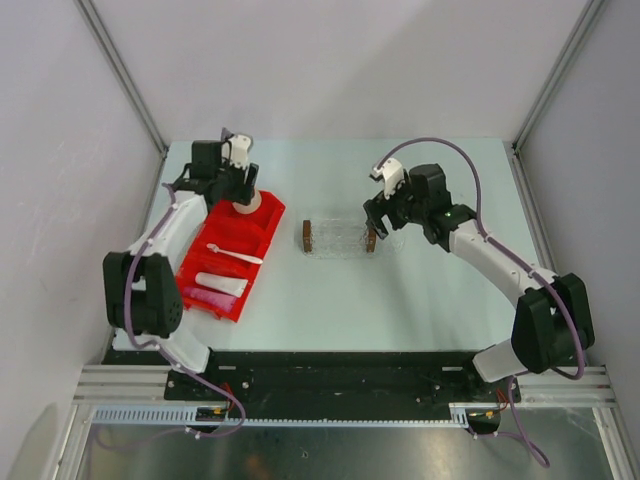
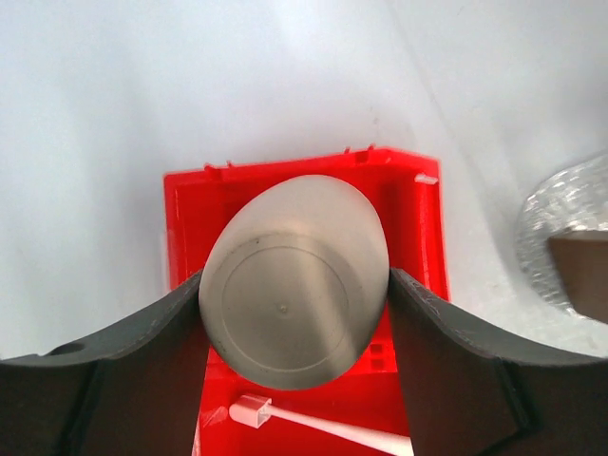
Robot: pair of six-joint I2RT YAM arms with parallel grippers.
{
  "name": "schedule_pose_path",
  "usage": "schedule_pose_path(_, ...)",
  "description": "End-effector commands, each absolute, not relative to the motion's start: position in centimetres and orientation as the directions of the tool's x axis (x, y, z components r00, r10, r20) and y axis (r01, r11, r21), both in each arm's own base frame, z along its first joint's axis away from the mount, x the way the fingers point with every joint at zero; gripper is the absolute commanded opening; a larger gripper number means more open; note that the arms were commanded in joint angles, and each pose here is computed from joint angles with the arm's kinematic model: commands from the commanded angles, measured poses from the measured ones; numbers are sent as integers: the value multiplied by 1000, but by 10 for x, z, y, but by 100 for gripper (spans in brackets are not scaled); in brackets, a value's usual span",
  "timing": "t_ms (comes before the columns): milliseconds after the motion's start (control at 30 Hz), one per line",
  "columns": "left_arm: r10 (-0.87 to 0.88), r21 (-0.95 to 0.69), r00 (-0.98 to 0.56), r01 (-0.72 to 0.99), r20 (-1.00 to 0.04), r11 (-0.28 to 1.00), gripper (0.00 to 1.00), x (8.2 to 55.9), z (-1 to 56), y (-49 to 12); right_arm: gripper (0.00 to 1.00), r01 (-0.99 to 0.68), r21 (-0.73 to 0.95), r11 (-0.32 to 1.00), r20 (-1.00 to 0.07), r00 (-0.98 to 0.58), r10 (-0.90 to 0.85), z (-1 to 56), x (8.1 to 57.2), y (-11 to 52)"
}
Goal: Prepare toiletry sets of a toothbrush and toothpaste on the tray
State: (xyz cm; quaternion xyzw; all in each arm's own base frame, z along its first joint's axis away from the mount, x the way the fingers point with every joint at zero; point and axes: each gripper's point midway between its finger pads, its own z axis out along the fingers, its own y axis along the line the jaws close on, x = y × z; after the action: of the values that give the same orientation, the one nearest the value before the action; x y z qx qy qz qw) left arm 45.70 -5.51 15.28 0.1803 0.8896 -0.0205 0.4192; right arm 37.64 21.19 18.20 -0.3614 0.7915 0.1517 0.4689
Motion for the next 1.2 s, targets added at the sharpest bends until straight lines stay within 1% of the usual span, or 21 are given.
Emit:
schedule_pose_path(0,234,60,-409,394,-882,917,0,450,244,-77,88,-719,-82,691,-918,-215,-333,234,383,216)
schedule_pose_path(33,224,54,-365,424,-904,904,0,442,264,-83,88,-720,-53,692,-925,-225,-305,239,383,218)
schedule_pose_path(133,170,-12,-298,524,-939,852,0,420,297,-107,88,-755,27,655,-951,-221,-216,262,379,223)
schedule_pose_path(167,145,-39,-288,551,-947,833,0,413,306,-114,88,-788,57,612,-958,-215,-187,270,373,229)
schedule_pose_path(200,123,-79,-273,624,-954,777,0,401,315,-129,87,-800,65,596,-968,-197,-158,281,374,229)
schedule_pose_path(267,73,-137,-265,693,-961,708,0,381,333,-146,86,-852,130,507,-973,-207,-99,295,359,240)
schedule_pose_path(300,52,-175,-271,746,-961,642,0,369,340,-157,86,-870,129,475,-981,-182,-66,307,357,241)
schedule_pose_path(333,30,-209,-283,773,-959,599,0,360,347,-164,86,-903,170,395,-978,-205,-48,311,343,247)
schedule_pose_path(400,3,-256,-299,820,-954,511,0,344,360,-176,85,-928,203,312,-978,-207,23,331,336,255)
schedule_pose_path(433,-16,-289,-322,825,-946,485,0,339,365,-181,84,-941,226,252,-974,-225,35,335,328,259)
schedule_pose_path(467,-25,-297,-324,832,-946,469,0,336,370,-184,83,-930,299,213,-954,-293,60,340,321,263)
schedule_pose_path(533,-36,-317,-336,842,-941,436,0,329,375,-192,82,-944,301,139,-953,-291,84,349,316,271)
schedule_pose_path(567,-37,-316,-334,843,-942,435,0,327,377,-195,81,-928,354,112,-934,-345,96,352,312,274)
schedule_pose_path(600,-39,-301,-316,848,-948,436,0,324,381,-197,81,-941,328,88,-942,-318,111,360,309,276)
schedule_pose_path(733,-75,-300,-298,850,-952,434,0,317,385,-205,80,-929,371,15,-922,-366,124,365,300,292)
schedule_pose_path(767,-83,-300,-294,849,-952,435,0,316,386,-206,78,-935,355,1,-927,-351,133,369,298,294)
schedule_pose_path(833,-105,-302,-285,853,-953,426,0,314,390,-208,78,-920,391,-23,-911,-390,134,369,295,300)
schedule_pose_path(1167,-135,-292,-260,870,-956,397,0,303,393,-222,75,-908,406,-102,-892,-418,168,376,287,319)
